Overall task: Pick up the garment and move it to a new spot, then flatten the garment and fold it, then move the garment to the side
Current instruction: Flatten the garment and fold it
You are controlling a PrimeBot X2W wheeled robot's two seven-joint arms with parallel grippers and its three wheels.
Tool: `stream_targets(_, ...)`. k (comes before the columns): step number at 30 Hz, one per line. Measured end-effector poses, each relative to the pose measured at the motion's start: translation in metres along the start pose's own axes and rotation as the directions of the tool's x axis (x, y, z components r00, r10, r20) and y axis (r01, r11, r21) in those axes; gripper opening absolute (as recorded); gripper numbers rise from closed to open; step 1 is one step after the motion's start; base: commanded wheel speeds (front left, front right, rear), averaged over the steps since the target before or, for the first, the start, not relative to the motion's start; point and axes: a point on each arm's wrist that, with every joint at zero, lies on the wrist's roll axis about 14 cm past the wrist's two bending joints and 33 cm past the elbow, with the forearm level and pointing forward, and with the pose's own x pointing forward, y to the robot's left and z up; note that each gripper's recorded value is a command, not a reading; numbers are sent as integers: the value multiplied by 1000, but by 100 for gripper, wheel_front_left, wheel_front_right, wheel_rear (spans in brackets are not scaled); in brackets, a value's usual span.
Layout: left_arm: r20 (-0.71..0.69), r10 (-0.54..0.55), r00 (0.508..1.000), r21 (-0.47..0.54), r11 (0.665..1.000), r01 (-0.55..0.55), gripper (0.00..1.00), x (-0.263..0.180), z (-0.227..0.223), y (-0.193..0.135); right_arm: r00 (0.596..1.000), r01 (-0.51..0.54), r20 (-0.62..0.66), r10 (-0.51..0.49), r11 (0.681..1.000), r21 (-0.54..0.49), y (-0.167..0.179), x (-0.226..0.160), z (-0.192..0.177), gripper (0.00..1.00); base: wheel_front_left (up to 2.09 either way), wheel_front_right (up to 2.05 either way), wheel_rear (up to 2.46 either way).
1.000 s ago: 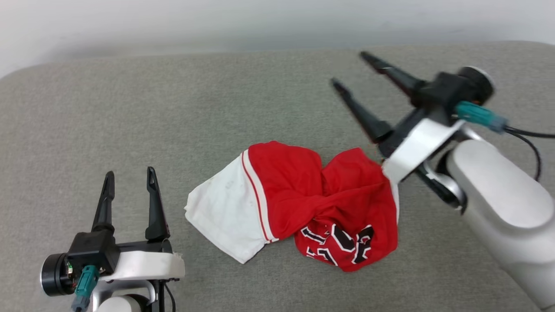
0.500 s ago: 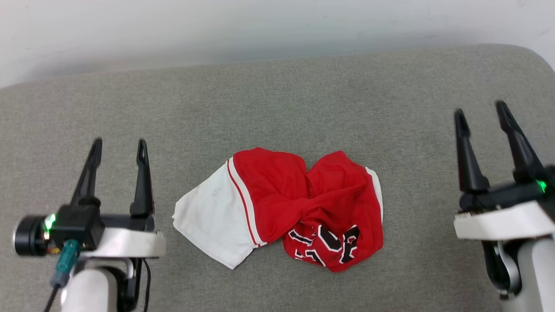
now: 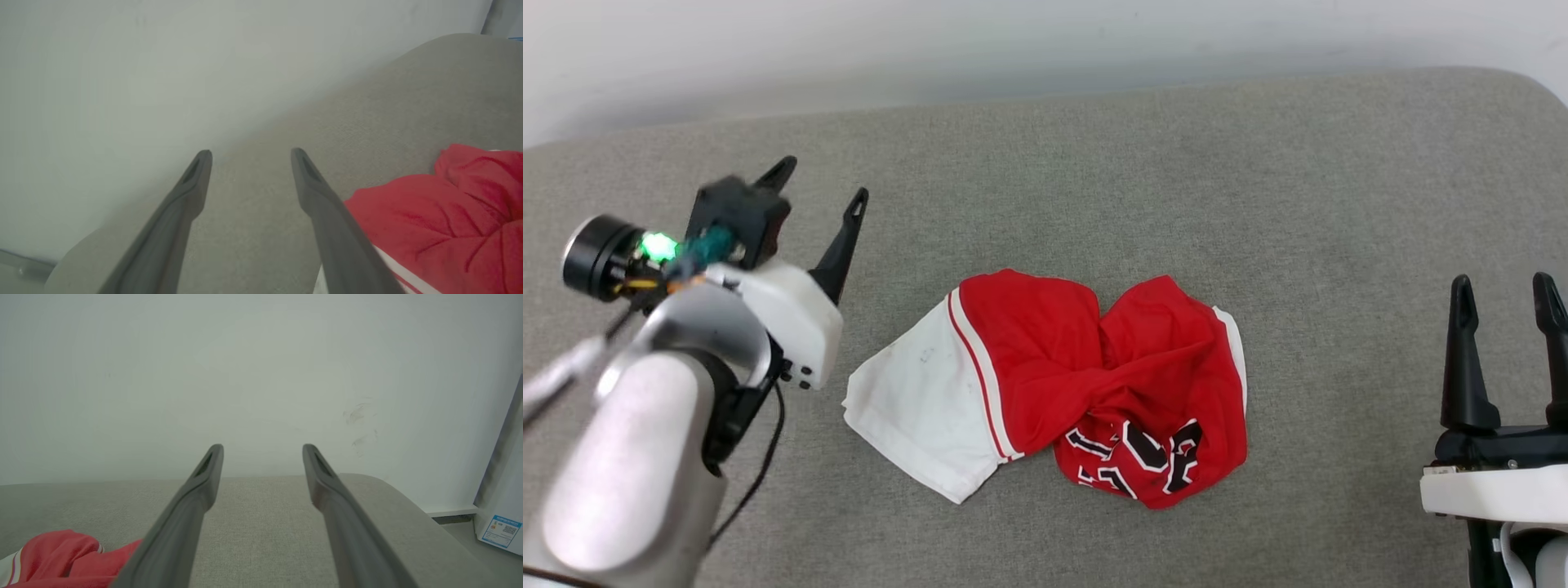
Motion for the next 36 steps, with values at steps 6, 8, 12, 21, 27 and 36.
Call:
stream_targets(6, -348, -170, 922, -56, 986, 160, 100, 5, -41, -15, 1000, 13, -18, -13, 1000, -1, -3, 1, -7, 100, 0, 0, 0)
stream_targets(8, -449, -220, 866, -92, 975, 200, 100, 2, -55, -19, 1000, 16, -24, -16, 1000, -3, -3, 2, -10, 100, 0, 0, 0)
stream_targets(12, -620, -304, 723, -162, 952, 261, 100, -11, -90, -32, 999, 17, -34, -17, 1000, -6, -4, 5, -15, 100, 0, 0, 0)
stream_targets(21, -800, -404, 443, -275, 904, 328, 100, -39, -161, -64, 998, 12, -68, -13, 1000, -9, -3, 13, -30, 100, 0, 0, 0)
stream_targets(27, -820, -433, 374, -317, 888, 333, 100, -48, -184, -77, 997, 8, -82, -9, 1000, -9, -2, 16, -37, 100, 0, 0, 0)
stream_targets(36, -801, -343, 491, -255, 937, 238, 0, -48, -168, -30, 998, 7, -57, -8, 1000, -7, -1, 15, -27, 100, 0, 0, 0)
